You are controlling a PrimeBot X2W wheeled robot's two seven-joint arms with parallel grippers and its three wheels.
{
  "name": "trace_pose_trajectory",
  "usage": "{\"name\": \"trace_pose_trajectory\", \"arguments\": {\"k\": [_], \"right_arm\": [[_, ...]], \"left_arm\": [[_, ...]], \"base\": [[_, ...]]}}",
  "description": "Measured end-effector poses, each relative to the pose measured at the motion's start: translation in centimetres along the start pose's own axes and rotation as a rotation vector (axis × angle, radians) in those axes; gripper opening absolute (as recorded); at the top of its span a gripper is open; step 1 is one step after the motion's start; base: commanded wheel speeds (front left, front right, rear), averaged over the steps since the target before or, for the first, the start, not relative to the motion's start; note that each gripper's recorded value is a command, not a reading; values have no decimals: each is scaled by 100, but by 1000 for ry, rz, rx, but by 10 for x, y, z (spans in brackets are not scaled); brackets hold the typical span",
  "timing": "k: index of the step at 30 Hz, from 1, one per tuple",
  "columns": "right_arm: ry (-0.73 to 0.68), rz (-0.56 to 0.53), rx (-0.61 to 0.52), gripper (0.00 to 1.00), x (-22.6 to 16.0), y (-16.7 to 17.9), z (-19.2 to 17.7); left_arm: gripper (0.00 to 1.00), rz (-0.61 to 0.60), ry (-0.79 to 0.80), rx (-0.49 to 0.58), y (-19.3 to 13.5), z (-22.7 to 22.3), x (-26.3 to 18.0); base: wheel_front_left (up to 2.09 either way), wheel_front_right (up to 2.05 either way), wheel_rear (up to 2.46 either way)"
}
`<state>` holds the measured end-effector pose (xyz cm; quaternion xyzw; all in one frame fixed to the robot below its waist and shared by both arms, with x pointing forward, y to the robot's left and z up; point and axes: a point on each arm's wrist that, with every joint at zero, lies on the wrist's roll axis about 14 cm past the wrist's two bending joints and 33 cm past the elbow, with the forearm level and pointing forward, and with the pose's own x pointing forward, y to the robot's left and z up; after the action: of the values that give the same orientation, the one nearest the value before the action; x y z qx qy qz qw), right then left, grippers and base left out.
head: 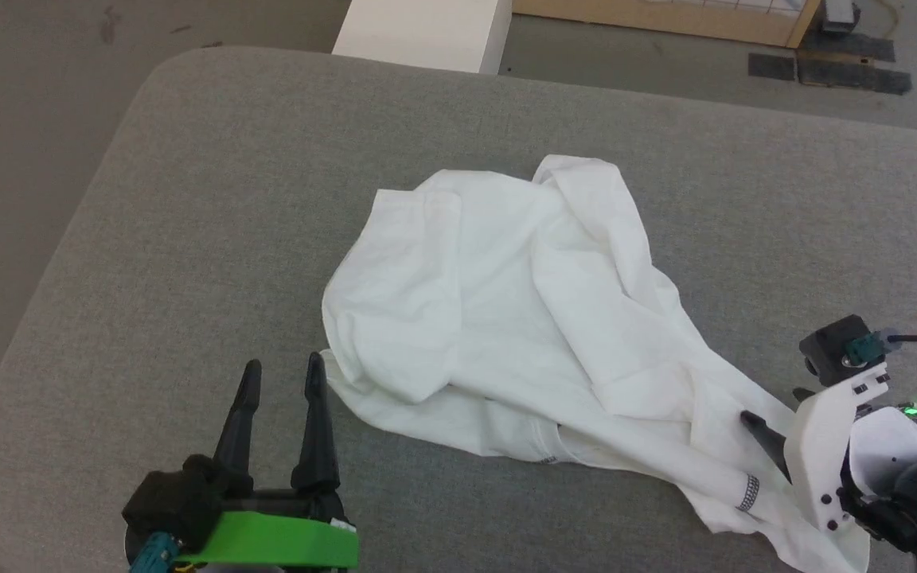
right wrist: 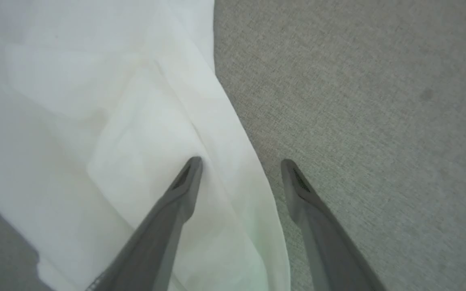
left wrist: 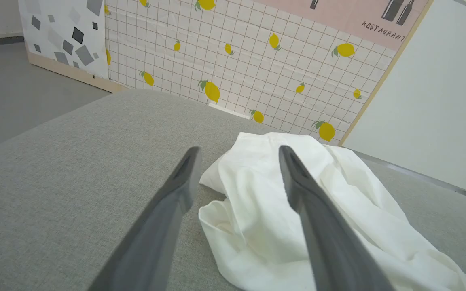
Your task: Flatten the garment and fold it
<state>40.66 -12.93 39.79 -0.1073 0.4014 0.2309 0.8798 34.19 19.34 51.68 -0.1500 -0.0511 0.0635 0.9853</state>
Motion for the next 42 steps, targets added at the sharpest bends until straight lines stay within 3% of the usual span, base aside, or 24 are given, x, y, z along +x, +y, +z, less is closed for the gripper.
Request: {"name": "trace_pose_trajectory", "arguments": {"k": [8, 9, 11, 12, 18, 23, 29, 32, 36, 42], "right_arm": [[72, 17, -7, 100, 14, -10, -13], [76, 25, 5, 75, 15, -9, -15], [73, 31, 22, 5, 17, -8, -15], [66, 30, 24, 0, 17, -9, -15], [-65, -12, 54, 0, 9, -18, 7], [-288, -78, 95, 0, -18, -38, 61], [-445, -242, 173, 0, -68, -88, 81], [-488, -388, 267, 0, -103, -129, 59], [-439, -574, 419, 0, -135, -162, -16], [-307, -715, 598, 0, -151, -152, -117]], "left_arm": [[100, 20, 19, 6, 6, -6, 4], [100, 22, 23, 7, 6, -7, 4], [100, 21, 25, 6, 6, -9, 6], [100, 19, 24, 6, 5, -8, 7], [100, -1, 14, 0, 0, -6, 10], [100, -30, 1, -10, -8, -3, 11], [100, -73, -9, -24, -20, -1, 12], [100, -89, -16, -28, -24, 1, 13], [100, -95, -6, -29, -25, -2, 11], [100, -86, 23, -20, -21, -11, 9]], "base": [[0, 0, 0], [0, 0, 0], [0, 0, 0], [0, 0, 0], [0, 0, 0], [0, 0, 0], [0, 0, 0], [0, 0, 0], [0, 0, 0], [0, 0, 0]]}}
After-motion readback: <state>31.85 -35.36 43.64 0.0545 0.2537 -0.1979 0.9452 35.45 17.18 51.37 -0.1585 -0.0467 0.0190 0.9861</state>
